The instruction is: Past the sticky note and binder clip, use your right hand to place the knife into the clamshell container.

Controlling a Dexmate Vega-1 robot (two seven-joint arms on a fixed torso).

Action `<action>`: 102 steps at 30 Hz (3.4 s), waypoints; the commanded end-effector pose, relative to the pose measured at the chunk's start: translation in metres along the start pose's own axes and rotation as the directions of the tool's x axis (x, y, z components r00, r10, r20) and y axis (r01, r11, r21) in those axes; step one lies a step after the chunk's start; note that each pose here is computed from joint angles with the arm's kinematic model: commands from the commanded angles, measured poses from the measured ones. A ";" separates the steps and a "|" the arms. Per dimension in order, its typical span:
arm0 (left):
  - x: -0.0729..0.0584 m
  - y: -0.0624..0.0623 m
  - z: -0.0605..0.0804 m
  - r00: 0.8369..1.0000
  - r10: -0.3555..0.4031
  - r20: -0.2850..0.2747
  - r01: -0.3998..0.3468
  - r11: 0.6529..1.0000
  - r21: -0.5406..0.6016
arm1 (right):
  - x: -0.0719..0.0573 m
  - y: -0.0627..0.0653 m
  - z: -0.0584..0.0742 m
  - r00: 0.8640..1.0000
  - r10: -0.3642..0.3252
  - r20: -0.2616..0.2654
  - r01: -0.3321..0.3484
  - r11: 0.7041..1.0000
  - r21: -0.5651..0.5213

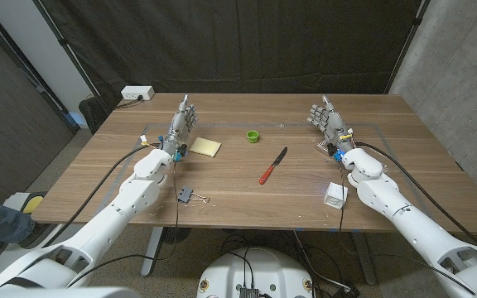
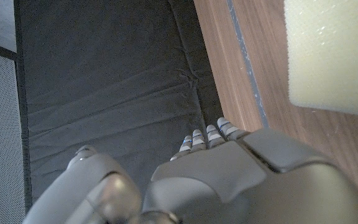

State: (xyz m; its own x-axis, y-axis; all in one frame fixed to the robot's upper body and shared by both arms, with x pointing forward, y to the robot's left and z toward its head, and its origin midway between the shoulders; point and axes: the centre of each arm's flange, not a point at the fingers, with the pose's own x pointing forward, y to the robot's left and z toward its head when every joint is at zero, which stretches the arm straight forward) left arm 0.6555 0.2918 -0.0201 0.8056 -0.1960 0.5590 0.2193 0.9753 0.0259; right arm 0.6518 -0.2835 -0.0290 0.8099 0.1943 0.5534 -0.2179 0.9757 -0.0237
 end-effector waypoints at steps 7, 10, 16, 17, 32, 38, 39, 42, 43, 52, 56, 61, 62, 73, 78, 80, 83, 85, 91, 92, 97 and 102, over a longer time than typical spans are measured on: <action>0.002 -0.002 0.001 0.998 -0.058 -0.011 0.058 0.998 -0.008 | -0.020 0.012 0.009 0.999 0.005 0.043 -0.003 0.999 -0.033; 0.001 -0.002 0.001 0.998 -0.064 -0.014 0.064 0.998 -0.006 | -0.023 0.014 0.013 0.999 0.005 0.052 -0.003 0.999 -0.050; -0.007 -0.005 0.004 0.997 -0.074 -0.004 0.074 0.997 -0.005 | -0.032 0.019 0.025 0.994 0.033 0.103 -0.025 0.997 -0.077; -0.008 -0.006 0.005 0.997 -0.076 0.003 0.076 0.997 -0.004 | -0.034 0.020 0.026 0.993 0.038 0.113 -0.029 0.997 -0.078; -0.023 -0.015 0.014 0.998 -0.052 0.034 0.052 0.999 0.005 | -0.053 0.030 0.051 0.962 0.152 0.227 -0.120 0.981 -0.150; -0.026 -0.019 0.013 0.999 -0.026 0.025 0.026 1.000 0.006 | -0.064 0.037 0.060 0.954 0.193 0.228 -0.144 0.966 -0.214; -0.027 -0.019 0.013 0.999 -0.027 0.023 0.027 1.000 0.013 | -0.066 0.040 0.062 0.953 0.201 0.226 -0.148 0.962 -0.230; -0.029 -0.020 0.014 0.999 -0.034 0.020 0.033 0.999 0.020 | -0.071 0.046 0.066 0.947 0.221 0.232 -0.153 0.947 -0.281; -0.029 -0.020 0.015 0.999 -0.041 0.019 0.040 0.999 0.015 | -0.072 0.049 0.067 0.945 0.229 0.234 -0.155 0.943 -0.294; -0.037 -0.025 0.028 0.998 -0.058 0.014 0.057 0.998 0.040 | -0.078 0.069 0.082 0.933 0.251 0.257 -0.121 0.894 -0.431; -0.038 -0.025 0.030 0.996 -0.084 0.005 0.084 0.995 0.055 | -0.082 0.075 0.088 0.933 0.252 0.257 -0.091 0.856 -0.510; -0.037 -0.023 0.030 0.990 -0.136 -0.031 0.138 0.988 0.068 | -0.085 0.084 0.095 0.932 0.266 0.245 -0.064 0.788 -0.613; -0.038 -0.023 0.029 0.990 -0.140 -0.035 0.142 0.987 0.071 | -0.084 0.087 0.096 0.930 0.279 0.239 -0.064 0.764 -0.642; -0.042 -0.023 0.033 0.990 -0.136 -0.032 0.138 0.988 0.075 | -0.085 0.096 0.104 0.924 0.305 0.232 -0.035 0.670 -0.741; -0.044 -0.021 0.034 0.991 -0.131 -0.029 0.133 0.988 0.079 | -0.083 0.099 0.107 0.923 0.312 0.226 -0.025 0.635 -0.772; -0.046 -0.020 0.035 0.992 -0.125 -0.026 0.126 0.989 0.077 | -0.081 0.099 0.108 0.923 0.315 0.221 -0.027 0.626 -0.779; -0.047 -0.019 0.035 0.992 -0.120 -0.025 0.122 0.990 0.078 | -0.078 0.100 0.108 0.922 0.319 0.220 -0.027 0.619 -0.785; -0.048 -0.019 0.036 0.993 -0.117 -0.024 0.119 0.990 0.078 | -0.076 0.100 0.108 0.922 0.321 0.217 -0.027 0.612 -0.790; -0.047 -0.019 0.036 0.993 -0.115 -0.022 0.117 0.990 0.081 | -0.073 0.100 0.109 0.926 0.321 0.200 -0.022 0.573 -0.819; -0.047 -0.019 0.036 0.993 -0.114 -0.021 0.116 0.990 0.083 | -0.072 0.100 0.109 0.926 0.323 0.195 -0.024 0.565 -0.825; -0.047 -0.019 0.037 0.994 -0.110 -0.015 0.111 0.990 0.083 | -0.069 0.100 0.110 0.929 0.328 0.173 -0.022 0.515 -0.857; -0.048 -0.020 0.037 0.994 -0.108 -0.018 0.109 0.991 0.083 | -0.068 0.101 0.110 0.931 0.327 0.162 -0.009 0.465 -0.885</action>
State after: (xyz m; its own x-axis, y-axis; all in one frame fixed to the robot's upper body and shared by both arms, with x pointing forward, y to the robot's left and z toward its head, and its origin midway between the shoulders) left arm 0.5938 0.2855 -0.0175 0.7871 -0.3097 0.5334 0.2671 0.9507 0.1577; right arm 0.5122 -0.2111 0.0191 0.5765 0.4771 0.6633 0.3098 0.6236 -0.7178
